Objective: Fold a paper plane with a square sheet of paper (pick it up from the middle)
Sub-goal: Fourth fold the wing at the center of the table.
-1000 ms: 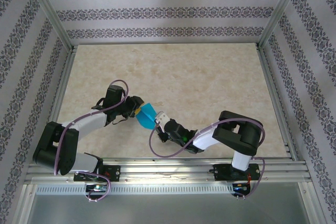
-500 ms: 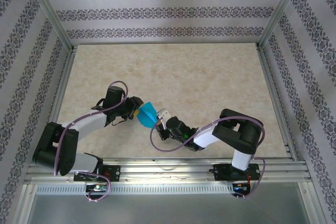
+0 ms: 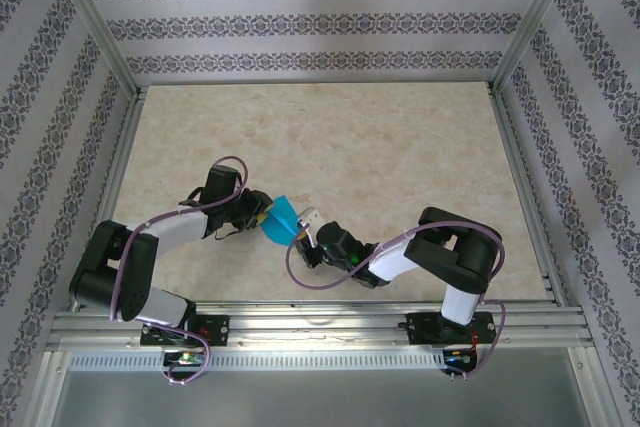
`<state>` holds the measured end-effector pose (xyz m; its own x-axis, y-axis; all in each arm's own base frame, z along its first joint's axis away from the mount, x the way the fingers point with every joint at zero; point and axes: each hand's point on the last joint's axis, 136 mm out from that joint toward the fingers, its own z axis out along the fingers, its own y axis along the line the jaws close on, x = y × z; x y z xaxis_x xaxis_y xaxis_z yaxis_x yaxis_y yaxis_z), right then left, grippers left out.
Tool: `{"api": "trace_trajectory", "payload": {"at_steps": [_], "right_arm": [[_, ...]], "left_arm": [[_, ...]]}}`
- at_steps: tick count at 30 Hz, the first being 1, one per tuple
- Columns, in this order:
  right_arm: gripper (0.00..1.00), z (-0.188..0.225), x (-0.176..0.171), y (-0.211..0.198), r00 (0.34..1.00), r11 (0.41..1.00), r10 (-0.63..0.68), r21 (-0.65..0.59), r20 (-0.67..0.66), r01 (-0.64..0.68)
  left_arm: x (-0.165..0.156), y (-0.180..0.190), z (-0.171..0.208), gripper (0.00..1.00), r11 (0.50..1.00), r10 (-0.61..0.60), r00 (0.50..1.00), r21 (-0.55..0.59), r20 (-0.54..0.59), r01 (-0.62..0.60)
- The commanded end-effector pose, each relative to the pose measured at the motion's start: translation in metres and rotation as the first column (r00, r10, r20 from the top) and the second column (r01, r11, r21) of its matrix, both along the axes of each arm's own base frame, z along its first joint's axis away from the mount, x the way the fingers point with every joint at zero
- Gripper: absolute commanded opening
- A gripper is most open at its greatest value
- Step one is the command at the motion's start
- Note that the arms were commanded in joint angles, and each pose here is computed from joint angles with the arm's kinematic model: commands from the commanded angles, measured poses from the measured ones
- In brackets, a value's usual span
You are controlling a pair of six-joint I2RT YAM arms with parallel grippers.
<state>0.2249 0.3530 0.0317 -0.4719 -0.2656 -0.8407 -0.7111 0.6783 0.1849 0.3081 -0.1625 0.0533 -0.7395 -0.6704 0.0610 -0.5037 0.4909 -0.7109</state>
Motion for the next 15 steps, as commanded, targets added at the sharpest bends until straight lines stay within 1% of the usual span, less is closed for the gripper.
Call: {"api": "trace_trajectory", "payload": {"at_steps": [1,3,8,11,15], "right_arm": [[0.15,0.008,0.003,0.005,0.999,1.000,0.017,0.015,0.031,-0.017],[0.17,0.004,0.001,0.003,0.999,0.999,0.033,-0.010,0.035,-0.032],[0.20,0.003,0.001,-0.005,0.997,0.998,0.035,-0.049,0.064,-0.032],[0.21,0.000,-0.001,-0.009,0.997,0.996,0.044,-0.078,0.069,-0.038],[0.22,0.000,0.000,-0.013,0.996,0.996,0.035,-0.087,0.083,-0.027]], "left_arm": [[0.008,-0.005,0.010,0.23,1.000,-0.023,0.999,-0.006,0.050,0.023],[0.008,-0.005,0.010,0.20,1.000,-0.024,0.998,-0.007,0.049,0.025],[0.010,-0.004,0.013,0.06,1.000,-0.018,0.998,-0.015,0.059,0.019],[0.011,-0.005,0.015,0.00,1.000,-0.023,0.998,-0.018,0.064,0.024],[0.010,-0.006,0.017,0.00,0.999,-0.027,0.998,-0.032,0.063,0.029]]}}
